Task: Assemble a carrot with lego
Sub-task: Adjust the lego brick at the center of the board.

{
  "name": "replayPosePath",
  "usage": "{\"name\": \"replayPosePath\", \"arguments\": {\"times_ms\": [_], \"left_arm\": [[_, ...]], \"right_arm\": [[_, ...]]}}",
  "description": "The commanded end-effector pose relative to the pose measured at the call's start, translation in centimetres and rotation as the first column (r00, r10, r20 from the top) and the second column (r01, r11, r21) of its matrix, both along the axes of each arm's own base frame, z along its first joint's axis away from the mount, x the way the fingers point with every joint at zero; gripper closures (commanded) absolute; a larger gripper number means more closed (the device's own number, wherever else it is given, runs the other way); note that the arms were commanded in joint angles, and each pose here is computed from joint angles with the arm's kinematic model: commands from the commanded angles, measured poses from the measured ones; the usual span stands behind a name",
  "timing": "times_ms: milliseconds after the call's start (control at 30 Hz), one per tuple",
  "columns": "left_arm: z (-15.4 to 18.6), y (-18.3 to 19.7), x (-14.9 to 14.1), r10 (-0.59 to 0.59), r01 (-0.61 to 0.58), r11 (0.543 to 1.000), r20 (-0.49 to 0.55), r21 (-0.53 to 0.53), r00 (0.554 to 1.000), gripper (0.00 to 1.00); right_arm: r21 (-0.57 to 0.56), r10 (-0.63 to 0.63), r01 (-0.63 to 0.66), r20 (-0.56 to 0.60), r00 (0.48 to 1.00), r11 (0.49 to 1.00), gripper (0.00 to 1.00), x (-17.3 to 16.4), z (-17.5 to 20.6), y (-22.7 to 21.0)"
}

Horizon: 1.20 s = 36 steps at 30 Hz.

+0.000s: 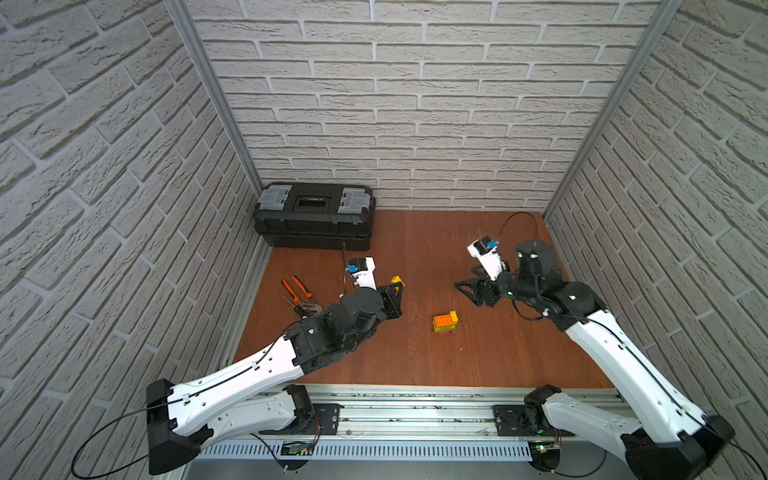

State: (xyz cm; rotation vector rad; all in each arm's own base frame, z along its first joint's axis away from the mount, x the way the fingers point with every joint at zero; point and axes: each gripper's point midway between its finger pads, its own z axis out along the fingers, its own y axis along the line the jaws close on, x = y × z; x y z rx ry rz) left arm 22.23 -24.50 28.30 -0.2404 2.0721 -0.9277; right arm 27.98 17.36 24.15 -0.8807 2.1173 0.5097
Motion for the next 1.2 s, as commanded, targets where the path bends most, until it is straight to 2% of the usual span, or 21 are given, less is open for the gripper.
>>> {"name": "replayPosePath", "arguments": {"times_ms": [0,100,333,433,567,1167], "left_arm": [[-4.7,1.3,-1.8,-0.022,0.028,0.999,-0.218,0.024,0.976,1.00],[-5.8,1.1,-2.1,-0.057,0.070,0.997,-0.277,0.037,0.959,1.00],[-6.9,1.1,-1.5,-0.093,0.108,0.994,-0.322,0.029,0.942,1.00],[-7.6,1.1,-1.2,-0.100,0.111,0.994,-0.336,0.013,0.937,1.00],[-8.5,0.6,-0.9,-0.119,0.129,0.992,-0.360,0.003,0.925,1.00],[-9.2,0.3,-0.5,-0.154,0.160,0.987,-0.358,-0.013,0.921,1.00]], "right_arm": [[-0.076,0.318,-0.309,0.201,0.926,0.948,0.29,-0.9,-1.6,2.2],[-0.157,0.393,-0.369,0.166,0.905,0.916,0.29,-1.1,-4.7,1.7],[-0.148,0.456,-0.442,0.078,0.887,0.885,0.31,-0.9,-6.7,2.5],[-0.175,0.449,-0.433,0.064,0.891,0.884,0.31,-0.8,-7.6,2.1],[-0.273,0.418,-0.392,0.041,0.907,0.878,0.32,-0.3,-9.3,1.0],[-0.200,0.396,-0.420,-0.150,0.906,0.885,0.33,-0.5,-12.7,2.0]]}}
